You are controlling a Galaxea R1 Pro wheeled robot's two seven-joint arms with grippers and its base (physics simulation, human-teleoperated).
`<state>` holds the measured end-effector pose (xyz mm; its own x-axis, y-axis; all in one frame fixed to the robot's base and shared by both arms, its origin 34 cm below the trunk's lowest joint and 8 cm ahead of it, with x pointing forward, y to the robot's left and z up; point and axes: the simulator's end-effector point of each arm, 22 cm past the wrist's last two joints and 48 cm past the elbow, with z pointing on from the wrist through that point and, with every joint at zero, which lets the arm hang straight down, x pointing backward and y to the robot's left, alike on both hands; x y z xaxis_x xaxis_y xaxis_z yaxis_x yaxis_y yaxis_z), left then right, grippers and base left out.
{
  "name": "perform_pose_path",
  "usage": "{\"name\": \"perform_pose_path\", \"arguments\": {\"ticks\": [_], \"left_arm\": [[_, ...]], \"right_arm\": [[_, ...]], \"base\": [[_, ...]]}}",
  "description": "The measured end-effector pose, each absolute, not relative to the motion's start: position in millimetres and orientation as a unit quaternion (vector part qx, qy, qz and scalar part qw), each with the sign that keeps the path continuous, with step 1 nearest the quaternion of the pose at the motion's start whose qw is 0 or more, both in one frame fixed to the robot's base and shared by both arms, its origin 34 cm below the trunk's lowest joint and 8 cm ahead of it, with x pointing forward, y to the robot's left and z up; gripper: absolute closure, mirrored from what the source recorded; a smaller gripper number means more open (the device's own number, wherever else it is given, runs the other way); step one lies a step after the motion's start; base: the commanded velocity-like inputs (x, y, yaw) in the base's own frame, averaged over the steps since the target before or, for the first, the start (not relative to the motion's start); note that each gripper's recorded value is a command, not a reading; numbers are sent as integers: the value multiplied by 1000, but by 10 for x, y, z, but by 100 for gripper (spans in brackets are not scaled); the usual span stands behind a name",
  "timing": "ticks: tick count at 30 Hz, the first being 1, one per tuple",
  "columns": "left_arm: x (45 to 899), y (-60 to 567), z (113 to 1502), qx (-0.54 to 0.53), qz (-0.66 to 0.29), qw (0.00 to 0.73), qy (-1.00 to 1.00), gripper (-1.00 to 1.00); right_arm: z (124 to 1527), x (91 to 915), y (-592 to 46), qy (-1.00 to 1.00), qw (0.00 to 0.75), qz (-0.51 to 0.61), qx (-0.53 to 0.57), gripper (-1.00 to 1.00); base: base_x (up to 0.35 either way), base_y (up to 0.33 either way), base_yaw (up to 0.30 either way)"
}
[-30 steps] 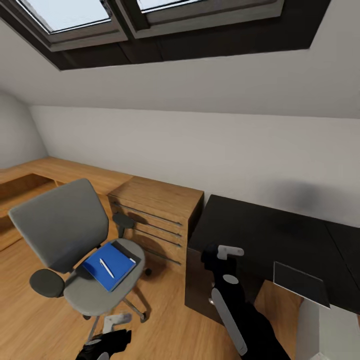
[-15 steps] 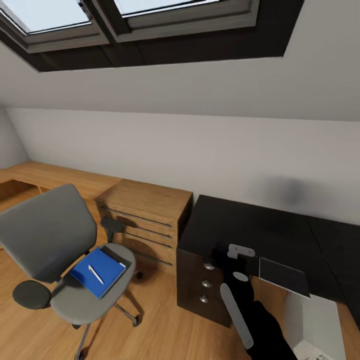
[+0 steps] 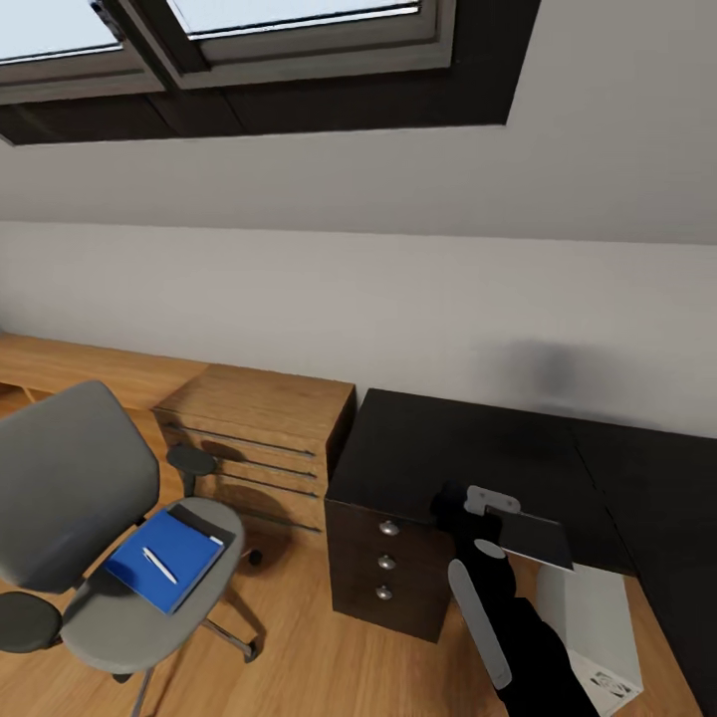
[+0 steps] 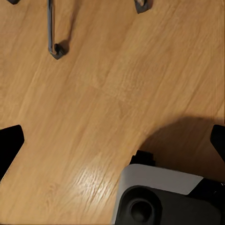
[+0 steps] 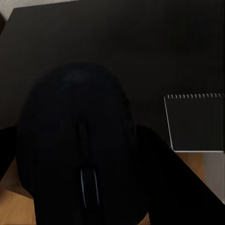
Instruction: In the bedroom, organize the workspace by keeping the computer under the desk, ensuring the monitor is on the desk, placing the keyboard on the desk next to the monitor, placing the mouse on the desk next to the keyboard, moving the folder from the swivel chair onto the desk next to the mouse, stacking the notebook on top of the folder with the pen on top of the notebook, and positioning the swivel chair next to the desk.
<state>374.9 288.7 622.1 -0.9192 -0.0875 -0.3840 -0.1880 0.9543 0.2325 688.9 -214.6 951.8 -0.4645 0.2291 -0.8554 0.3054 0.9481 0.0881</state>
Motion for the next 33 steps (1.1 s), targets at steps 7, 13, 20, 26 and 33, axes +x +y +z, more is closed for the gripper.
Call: {"name": "perform_pose_path", "arguments": {"ticks": [7,13,20,26,33], "left_arm": [[3696,2989,6283,-75,145,196,967,-100],[3676,3009,6339,-77,146,197,966,-100],[3685,3007,6343,-77,146,198,966,-100],[3711,3001,6354,-78,145,205,965,-100],[3728,2990,6361,-75,145,209,964,-100]], "right_arm": [[9575,6866,-2153,855,492,-40,157,100],[9637,6847,-2169,855,493,-42,157,100],[9596,6837,-2394,853,489,-53,174,100],[9482,6779,-2773,851,475,-71,215,100],[9090,6618,-3461,832,463,-118,282,100]], "base": [[0,0,-2],[0,0,-9],[0,0,-237],[0,0,-292],[0,0,-299]]}}
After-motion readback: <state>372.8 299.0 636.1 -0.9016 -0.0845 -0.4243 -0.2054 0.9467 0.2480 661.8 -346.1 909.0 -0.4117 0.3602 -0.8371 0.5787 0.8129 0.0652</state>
